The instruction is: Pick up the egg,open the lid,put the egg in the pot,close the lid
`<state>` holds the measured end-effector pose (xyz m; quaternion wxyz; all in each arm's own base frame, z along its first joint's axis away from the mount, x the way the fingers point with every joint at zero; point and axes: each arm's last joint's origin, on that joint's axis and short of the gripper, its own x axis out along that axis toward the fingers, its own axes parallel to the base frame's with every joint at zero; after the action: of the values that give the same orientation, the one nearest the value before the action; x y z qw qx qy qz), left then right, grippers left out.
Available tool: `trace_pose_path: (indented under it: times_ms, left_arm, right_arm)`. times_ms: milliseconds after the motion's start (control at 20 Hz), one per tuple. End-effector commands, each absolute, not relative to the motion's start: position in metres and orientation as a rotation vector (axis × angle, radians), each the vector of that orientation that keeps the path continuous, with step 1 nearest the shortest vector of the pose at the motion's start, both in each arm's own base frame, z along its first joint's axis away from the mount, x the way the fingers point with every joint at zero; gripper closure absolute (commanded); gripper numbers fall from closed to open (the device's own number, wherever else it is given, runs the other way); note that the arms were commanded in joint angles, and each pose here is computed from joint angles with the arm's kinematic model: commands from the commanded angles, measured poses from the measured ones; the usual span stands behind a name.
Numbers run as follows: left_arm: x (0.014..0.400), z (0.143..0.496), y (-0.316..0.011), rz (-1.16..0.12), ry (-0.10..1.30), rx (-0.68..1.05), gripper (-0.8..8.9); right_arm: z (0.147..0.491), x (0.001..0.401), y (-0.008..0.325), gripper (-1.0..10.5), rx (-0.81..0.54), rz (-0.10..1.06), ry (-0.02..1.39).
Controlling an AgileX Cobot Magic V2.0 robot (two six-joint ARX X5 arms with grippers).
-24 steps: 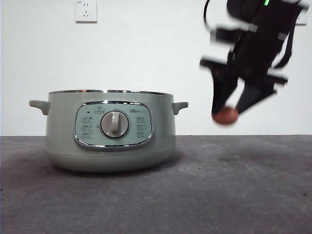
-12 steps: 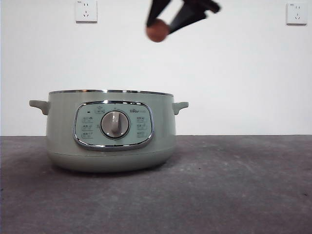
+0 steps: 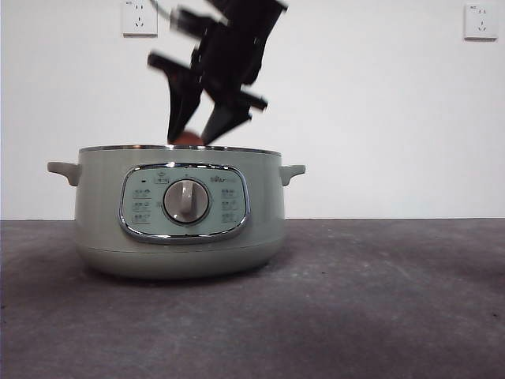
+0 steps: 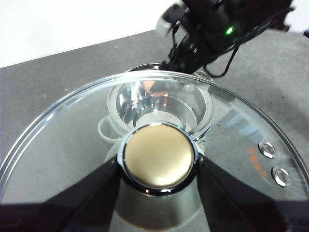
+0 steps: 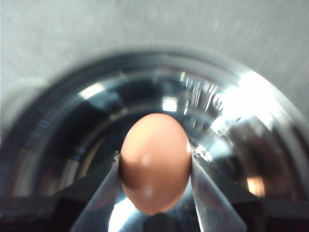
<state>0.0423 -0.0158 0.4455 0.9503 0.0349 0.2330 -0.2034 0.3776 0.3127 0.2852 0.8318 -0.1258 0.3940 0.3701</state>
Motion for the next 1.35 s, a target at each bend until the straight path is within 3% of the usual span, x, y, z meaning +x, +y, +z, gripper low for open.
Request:
trace_pose_path:
  times_ms: [50, 550, 950, 1050, 1150, 1350]
  left_arm:
    - [0.038, 0.453, -0.015, -0.423, 0.395, 0.081, 8.22]
    - [0.038, 0.454, -0.015, -0.424, 0.395, 0.083, 8.22]
    - [0.038, 0.453, -0.015, -0.426, 0.393, 0.094, 8.21]
    - [0.038, 0.453, -0.015, -0.426, 0.393, 0.094, 8.22]
    - [0.038, 0.453, -0.015, -0.426, 0.393, 0.094, 8.21]
    - [0.039, 0.453, -0.015, -0.426, 0.396, 0.094, 8.22]
  right_arm:
    - [0.263, 0.382, 0.320, 9.6, -0.302, 0.798, 0.875]
    - [0.223, 0.385, 0.326, 9.6, -0.379, 0.775, 0.990]
    - [0.219, 0.383, 0.323, 9.6, -0.403, 0.760, 1.029]
    - [0.219, 0.383, 0.323, 8.4, -0.393, 0.755, 1.029]
    - [0.220, 0.384, 0.324, 5.9, -0.372, 0.747, 1.023]
    - [0.239, 0.385, 0.328, 5.6, -0.346, 0.749, 0.973]
